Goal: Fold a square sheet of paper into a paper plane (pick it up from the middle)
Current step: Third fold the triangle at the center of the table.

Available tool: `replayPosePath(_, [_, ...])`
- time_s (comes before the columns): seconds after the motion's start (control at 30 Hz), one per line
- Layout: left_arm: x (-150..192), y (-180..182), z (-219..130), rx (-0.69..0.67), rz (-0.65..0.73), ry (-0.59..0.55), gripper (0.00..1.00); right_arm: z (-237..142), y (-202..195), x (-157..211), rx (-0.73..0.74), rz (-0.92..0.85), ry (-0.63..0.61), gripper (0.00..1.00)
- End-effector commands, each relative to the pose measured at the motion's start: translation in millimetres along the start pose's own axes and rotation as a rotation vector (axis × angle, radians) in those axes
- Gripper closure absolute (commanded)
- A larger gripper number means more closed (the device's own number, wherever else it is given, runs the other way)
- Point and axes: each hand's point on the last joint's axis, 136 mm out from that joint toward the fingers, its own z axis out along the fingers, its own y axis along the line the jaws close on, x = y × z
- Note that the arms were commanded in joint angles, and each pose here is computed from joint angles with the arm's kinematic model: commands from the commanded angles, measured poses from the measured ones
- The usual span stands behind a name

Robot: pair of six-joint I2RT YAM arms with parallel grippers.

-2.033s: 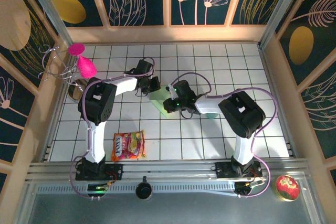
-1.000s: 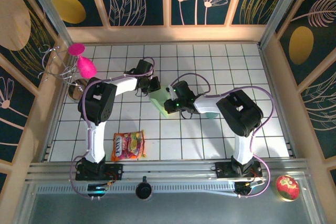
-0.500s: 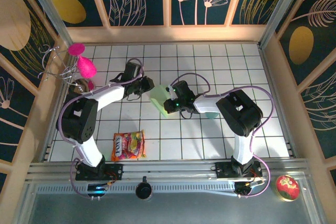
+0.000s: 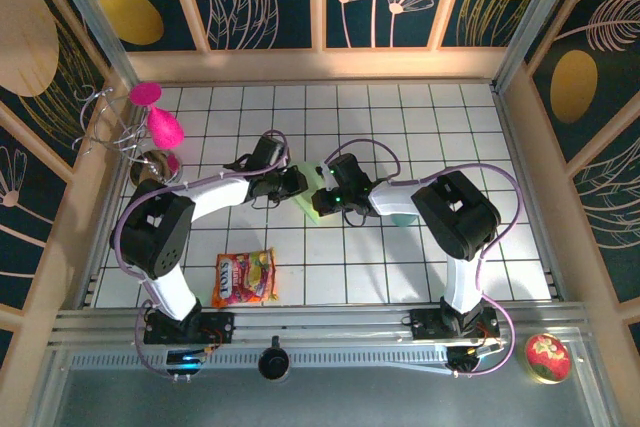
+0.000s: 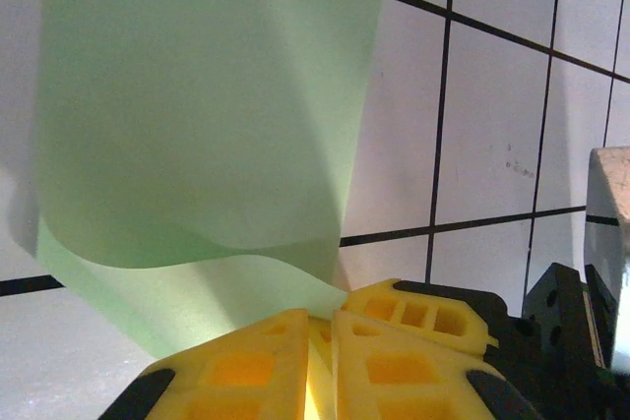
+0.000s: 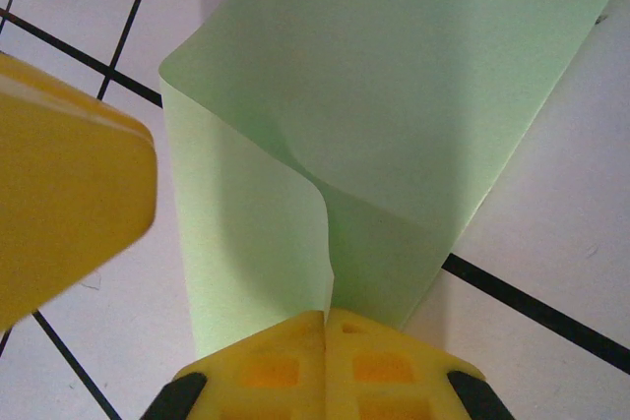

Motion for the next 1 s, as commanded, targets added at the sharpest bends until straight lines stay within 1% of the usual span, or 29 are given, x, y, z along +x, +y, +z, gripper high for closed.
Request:
replayPosePath(0.0, [8, 8, 7, -0.012, -0.027, 0.025, 0.86, 6, -4, 11, 0.021, 0.008, 0.044, 1.0])
replayPosePath(0.03, [8, 10, 8, -0.017, -0.028, 0.028, 0.86, 6, -5, 11, 0.022, 0.007, 0.045, 1.0])
replayPosePath(0.07, [17, 20, 10, -0.04, -0.034, 0.049, 0.86, 6, -4, 11, 0.022, 0.006, 0.044, 1.0])
replayPosePath(0.27, [22, 36, 18, -0.089, -0.041, 0.057, 0.85, 5, -5, 12, 0.024, 0.003, 0.047, 1.0])
replayPosePath(0.5, [19, 43, 19, -0.125, -0.035, 0.04, 0.85, 6, -6, 15, 0.031, 0.005, 0.053, 1.0])
replayPosePath(0.97, [22, 52, 25, -0.153, -0.037, 0.05, 0.85, 6, -8, 16, 0.036, 0.008, 0.057, 1.0])
